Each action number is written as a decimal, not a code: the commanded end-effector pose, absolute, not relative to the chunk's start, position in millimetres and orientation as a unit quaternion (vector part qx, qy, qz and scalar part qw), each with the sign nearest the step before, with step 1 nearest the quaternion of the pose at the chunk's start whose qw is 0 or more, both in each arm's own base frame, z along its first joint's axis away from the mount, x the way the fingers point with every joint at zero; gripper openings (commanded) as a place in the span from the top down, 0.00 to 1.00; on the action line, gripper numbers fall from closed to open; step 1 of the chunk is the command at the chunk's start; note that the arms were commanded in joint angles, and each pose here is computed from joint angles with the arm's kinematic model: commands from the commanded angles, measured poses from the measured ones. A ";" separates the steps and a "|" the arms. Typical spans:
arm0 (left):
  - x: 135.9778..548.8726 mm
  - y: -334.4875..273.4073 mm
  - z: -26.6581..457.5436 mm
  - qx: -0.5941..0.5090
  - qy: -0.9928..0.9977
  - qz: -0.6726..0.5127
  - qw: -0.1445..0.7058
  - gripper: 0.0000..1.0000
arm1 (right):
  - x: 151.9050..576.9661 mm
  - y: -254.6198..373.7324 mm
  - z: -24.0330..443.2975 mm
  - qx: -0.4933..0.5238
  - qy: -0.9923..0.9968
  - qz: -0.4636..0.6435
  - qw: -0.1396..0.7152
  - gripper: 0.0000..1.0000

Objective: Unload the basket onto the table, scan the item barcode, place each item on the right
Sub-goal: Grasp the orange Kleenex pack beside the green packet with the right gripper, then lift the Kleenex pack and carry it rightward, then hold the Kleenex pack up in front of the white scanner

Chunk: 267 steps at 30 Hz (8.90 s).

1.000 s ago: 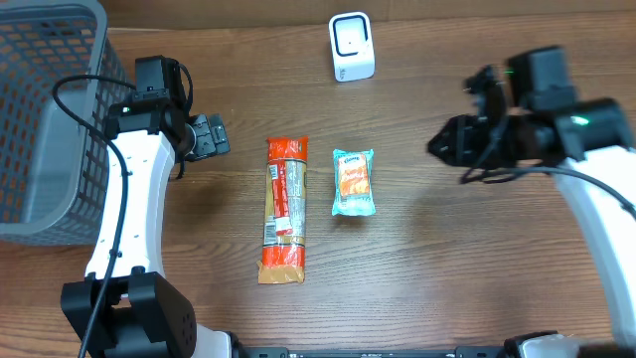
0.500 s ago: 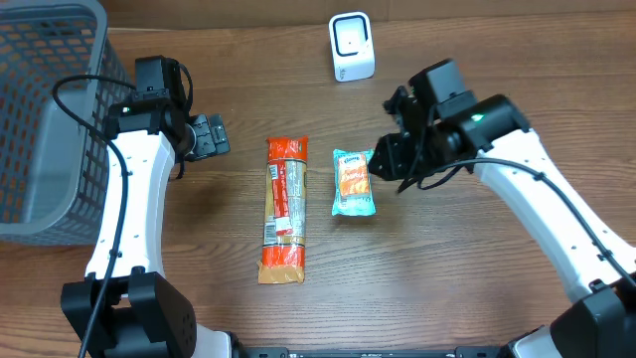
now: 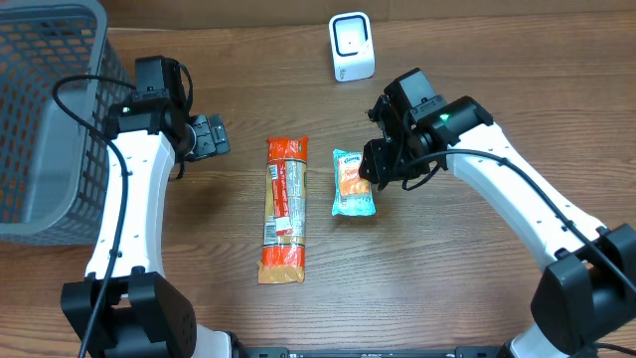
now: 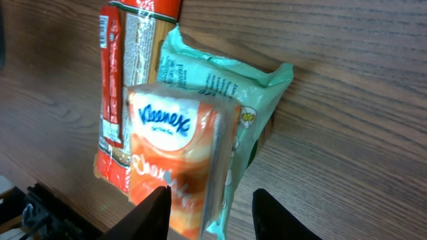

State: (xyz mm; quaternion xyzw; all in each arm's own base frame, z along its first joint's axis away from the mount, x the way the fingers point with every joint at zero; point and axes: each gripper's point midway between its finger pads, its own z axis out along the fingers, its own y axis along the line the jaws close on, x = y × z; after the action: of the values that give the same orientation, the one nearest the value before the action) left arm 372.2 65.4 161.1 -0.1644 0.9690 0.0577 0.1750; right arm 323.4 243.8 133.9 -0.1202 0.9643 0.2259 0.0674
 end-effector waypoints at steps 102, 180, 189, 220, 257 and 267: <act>370.5 67.4 158.8 -0.162 0.970 0.062 0.171 0.00 | 313.7 258.9 133.5 -0.100 0.959 0.260 0.052 0.70; 370.4 67.5 158.6 -0.162 0.970 0.062 0.171 0.00 | 301.4 256.7 239.3 -0.161 0.839 0.514 0.082 0.96; 370.6 67.3 158.8 -0.162 0.970 0.062 0.171 0.00 | 280.3 230.0 320.8 -0.209 0.669 0.709 0.072 0.96; 370.5 67.4 158.6 -0.162 0.970 0.062 0.171 0.00 | 191.2 163.2 433.4 -0.266 0.651 0.650 0.289 0.96; 370.6 66.8 158.6 -0.161 0.970 0.061 0.171 0.00 | 246.6 113.1 312.8 -0.048 0.887 0.384 0.252 0.96; 370.5 67.4 158.8 -0.162 0.970 0.062 0.171 0.00 | 263.7 115.9 287.4 -0.043 0.905 0.367 0.213 0.96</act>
State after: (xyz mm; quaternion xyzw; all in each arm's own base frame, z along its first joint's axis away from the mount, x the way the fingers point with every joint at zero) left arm 372.2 65.4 161.1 -0.1644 0.9690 0.0577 0.1750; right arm 257.4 113.8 293.1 -0.0355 0.8989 0.3798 0.2157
